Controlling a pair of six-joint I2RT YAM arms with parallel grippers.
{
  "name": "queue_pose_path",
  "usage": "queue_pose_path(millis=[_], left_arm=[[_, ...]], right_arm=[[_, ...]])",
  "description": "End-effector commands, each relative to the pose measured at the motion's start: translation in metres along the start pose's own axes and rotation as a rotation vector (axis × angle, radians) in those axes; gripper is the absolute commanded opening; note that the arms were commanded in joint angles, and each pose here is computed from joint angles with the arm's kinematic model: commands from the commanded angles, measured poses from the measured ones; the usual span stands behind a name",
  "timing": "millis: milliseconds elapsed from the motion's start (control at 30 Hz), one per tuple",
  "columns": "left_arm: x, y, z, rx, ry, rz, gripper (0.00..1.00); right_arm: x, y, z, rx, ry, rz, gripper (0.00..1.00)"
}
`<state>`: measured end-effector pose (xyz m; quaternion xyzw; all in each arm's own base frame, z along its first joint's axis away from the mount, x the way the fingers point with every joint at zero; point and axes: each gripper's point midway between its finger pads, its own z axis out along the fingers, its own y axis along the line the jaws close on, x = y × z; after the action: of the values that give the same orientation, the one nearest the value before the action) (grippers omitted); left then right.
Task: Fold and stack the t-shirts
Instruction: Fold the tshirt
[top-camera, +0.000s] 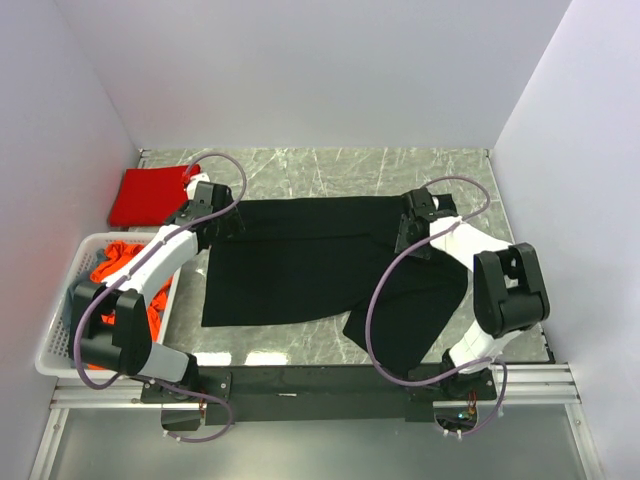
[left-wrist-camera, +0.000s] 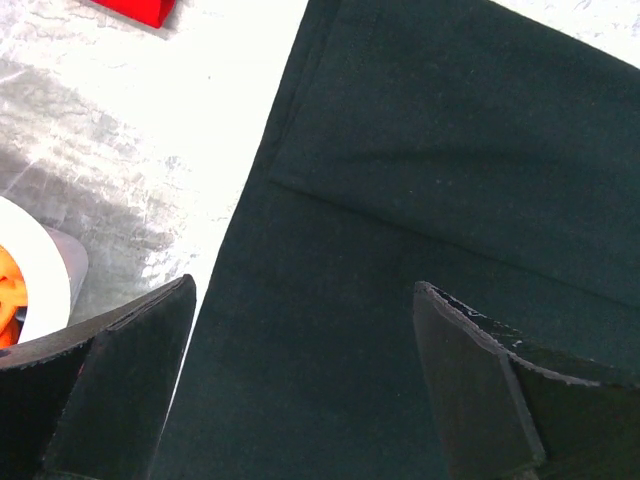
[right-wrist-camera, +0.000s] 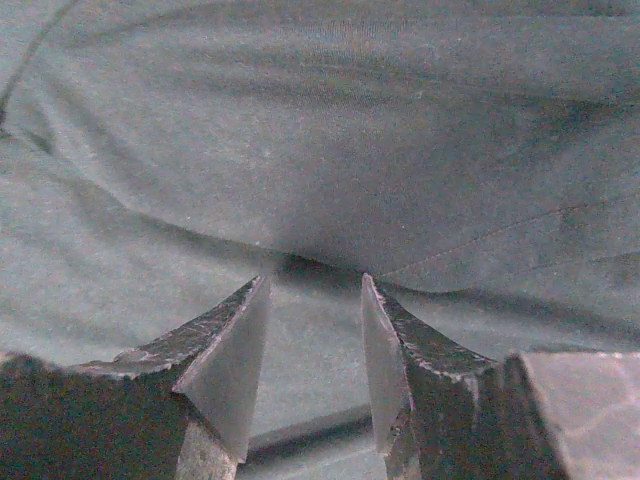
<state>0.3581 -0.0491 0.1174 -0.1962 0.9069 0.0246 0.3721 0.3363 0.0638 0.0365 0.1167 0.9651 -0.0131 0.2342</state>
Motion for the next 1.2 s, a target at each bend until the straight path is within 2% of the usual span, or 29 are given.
queue_pose_path(millis=[0, 367, 900, 1167], left_arm=[[-0.025, -0.011, -0.006, 0.029, -0.067, -0.007, 0.95], [-0.027, -0.01, -0.007, 0.026, -0.073, -0.008, 0.95], [-0.022, -0.009, -0.002, 0.013, -0.057, 0.004, 0.95], [-0.019, -0.01, 0.002, 0.012, -0.044, 0.01, 0.95]], right_arm=[[-0.014, 0.001, 0.0, 0.042, -0.029, -0.02, 0.49], [-0.036, -0.021, 0.01, 0.233, -0.053, -0.015, 0.48], [-0.108, -0.012, 0.006, 0.279, -0.14, -0.098, 0.44], [-0.128, -0.019, 0.007, 0.27, -0.131, -0.123, 0.43]])
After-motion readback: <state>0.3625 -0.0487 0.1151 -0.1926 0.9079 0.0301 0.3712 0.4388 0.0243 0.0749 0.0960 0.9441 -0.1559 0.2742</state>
